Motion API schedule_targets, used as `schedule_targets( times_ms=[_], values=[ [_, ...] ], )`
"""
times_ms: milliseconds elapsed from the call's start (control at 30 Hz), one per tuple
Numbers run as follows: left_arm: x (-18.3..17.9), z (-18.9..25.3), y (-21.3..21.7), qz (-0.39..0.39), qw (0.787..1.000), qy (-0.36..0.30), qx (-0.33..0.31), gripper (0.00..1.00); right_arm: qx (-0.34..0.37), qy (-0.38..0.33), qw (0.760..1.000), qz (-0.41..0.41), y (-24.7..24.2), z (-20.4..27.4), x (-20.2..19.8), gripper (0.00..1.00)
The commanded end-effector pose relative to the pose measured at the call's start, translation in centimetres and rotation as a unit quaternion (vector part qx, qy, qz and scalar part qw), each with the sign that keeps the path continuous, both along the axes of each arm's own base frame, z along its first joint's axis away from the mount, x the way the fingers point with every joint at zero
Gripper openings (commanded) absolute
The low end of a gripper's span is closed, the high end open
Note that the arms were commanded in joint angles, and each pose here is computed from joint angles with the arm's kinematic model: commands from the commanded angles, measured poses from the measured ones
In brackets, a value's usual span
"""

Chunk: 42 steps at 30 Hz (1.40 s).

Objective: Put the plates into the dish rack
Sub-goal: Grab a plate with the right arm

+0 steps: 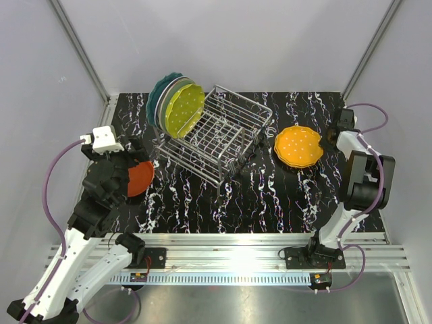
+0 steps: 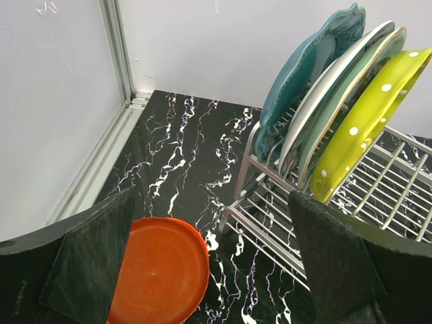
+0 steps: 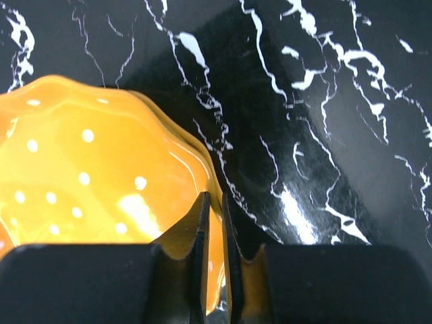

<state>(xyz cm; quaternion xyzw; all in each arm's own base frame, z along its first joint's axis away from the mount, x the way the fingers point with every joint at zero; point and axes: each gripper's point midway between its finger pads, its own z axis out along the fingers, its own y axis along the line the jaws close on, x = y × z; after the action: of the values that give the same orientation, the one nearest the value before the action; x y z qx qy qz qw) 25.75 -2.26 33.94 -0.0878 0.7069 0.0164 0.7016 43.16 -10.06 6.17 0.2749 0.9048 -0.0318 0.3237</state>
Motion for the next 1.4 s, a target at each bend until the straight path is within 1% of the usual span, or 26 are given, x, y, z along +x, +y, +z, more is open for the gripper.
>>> schedule_targets(
  times_ms=[0, 333, 567, 767, 833, 900, 1033, 1100, 1267, 1367],
  values=[
    [-0.3, 2.6, -0.1, -0.007, 0.999, -0.037, -0.026, 0.99, 0.011, -0.038, 0.999, 0.009, 1.1, 3.0, -0.2, 0.0],
    [-0.3, 2.6, -0.2, -0.008, 0.999, -0.038, -0.03, 0.99, 0.021, -0.023, 0.999, -0.01, 1.8, 3.5, -3.8, 0.0],
    [-0.1, 2.4, -0.3, -0.01, 0.999, -0.034, -0.029, 0.99, 0.05, 0.015, 0.998, -0.025, 2.8, 1.4, -6.3, 0.0],
    [0.0, 2.3, -0.3, -0.008, 0.999, -0.031, -0.027, 0.99, 0.055, 0.023, 0.998, -0.035, 3.0, 0.7, -7.2, 0.0],
    [0.0, 2.1, -0.3, -0.006, 0.999, -0.029, -0.025, 0.99, 0.059, 0.026, 0.997, -0.036, 3.0, 0.5, -7.1, 0.02],
    [0.1, 2.2, -0.3, -0.008, 0.999, -0.029, -0.025, 0.99, 0.061, 0.028, 0.997, -0.035, 3.1, 0.4, -6.9, 0.08],
    [0.1, 2.1, -0.3, -0.007, 0.999, -0.028, -0.023, 0.99, 0.068, 0.028, 0.997, -0.035, 3.2, 0.3, -6.5, 0.16],
    [0.1, 2.1, -0.3, -0.006, 0.999, -0.028, -0.022, 0.99, 0.069, 0.03, 0.997, -0.034, 3.2, 0.2, -6.5, 0.17],
    [0.1, 2.1, -0.3, -0.007, 0.999, -0.028, -0.022, 0.99, 0.07, 0.039, 0.996, -0.034, 3.3, -0.7, -6.8, 0.26],
    [0.1, 2.1, -0.3, -0.007, 0.999, -0.028, -0.022, 0.99, 0.073, 0.042, 0.996, -0.035, 3.4, -1.2, -6.9, 0.27]
  ],
)
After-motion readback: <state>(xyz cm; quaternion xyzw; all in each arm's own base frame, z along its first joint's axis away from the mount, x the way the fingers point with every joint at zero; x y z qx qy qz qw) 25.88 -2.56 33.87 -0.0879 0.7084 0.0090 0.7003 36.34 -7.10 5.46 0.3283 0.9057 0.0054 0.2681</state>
